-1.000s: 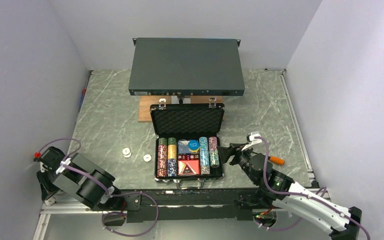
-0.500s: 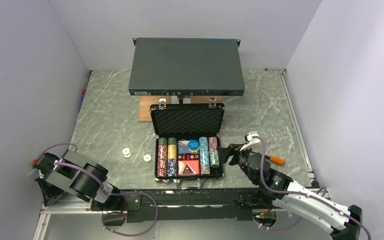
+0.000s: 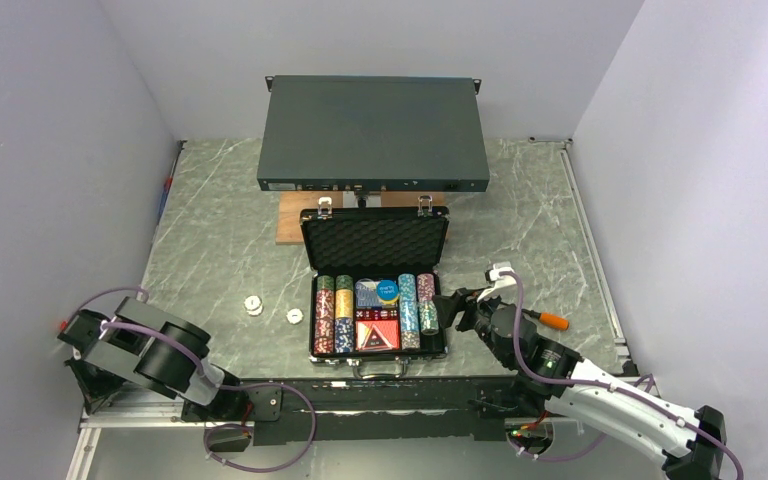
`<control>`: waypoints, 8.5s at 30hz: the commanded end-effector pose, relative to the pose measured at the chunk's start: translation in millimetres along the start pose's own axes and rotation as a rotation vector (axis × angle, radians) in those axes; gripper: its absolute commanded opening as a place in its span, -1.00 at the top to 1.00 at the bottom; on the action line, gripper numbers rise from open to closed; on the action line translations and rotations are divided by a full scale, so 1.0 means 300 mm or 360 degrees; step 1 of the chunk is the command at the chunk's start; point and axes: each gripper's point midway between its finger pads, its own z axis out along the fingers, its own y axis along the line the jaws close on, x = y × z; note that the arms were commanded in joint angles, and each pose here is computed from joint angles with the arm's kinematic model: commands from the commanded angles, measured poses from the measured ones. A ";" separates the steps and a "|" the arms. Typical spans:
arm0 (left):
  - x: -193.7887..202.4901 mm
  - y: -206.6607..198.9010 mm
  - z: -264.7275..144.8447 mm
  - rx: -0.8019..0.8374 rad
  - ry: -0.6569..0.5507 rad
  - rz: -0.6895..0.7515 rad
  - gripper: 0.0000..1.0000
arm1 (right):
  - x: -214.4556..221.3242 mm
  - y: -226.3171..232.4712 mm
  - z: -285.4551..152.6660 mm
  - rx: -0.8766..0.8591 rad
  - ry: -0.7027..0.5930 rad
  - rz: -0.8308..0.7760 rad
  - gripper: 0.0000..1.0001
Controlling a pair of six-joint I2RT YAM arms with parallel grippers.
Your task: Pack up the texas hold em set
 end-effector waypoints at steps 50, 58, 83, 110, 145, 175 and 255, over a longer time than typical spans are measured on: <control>-0.244 -0.271 -0.263 0.0688 -0.0738 0.0114 1.00 | -0.066 -0.005 -0.013 0.0020 -0.0126 0.0075 -0.40; -0.206 -0.106 -0.198 0.0214 -0.0644 -0.0178 1.00 | -0.064 0.002 -0.016 -0.0004 -0.0124 0.0078 -0.40; -0.093 -0.092 -0.081 0.0258 -0.0298 -0.0048 1.00 | -0.055 0.006 -0.004 0.0006 -0.0096 0.0052 -0.39; -0.310 -0.216 -0.378 0.0472 -0.0872 0.0002 1.00 | -0.059 -0.001 -0.010 0.0018 -0.0109 0.0073 -0.40; -0.058 -0.132 -0.313 0.0246 0.0052 -0.1989 -0.89 | -0.028 0.045 0.005 -0.0080 -0.0021 0.0020 -0.29; -0.081 -0.206 -0.167 0.0452 0.0419 -0.2067 -0.69 | -0.028 0.038 0.009 -0.0056 -0.0021 0.0012 -0.29; -0.044 -0.196 -0.247 0.0188 0.0457 -0.1660 0.79 | -0.036 0.043 0.000 -0.0088 -0.0046 0.0028 -0.30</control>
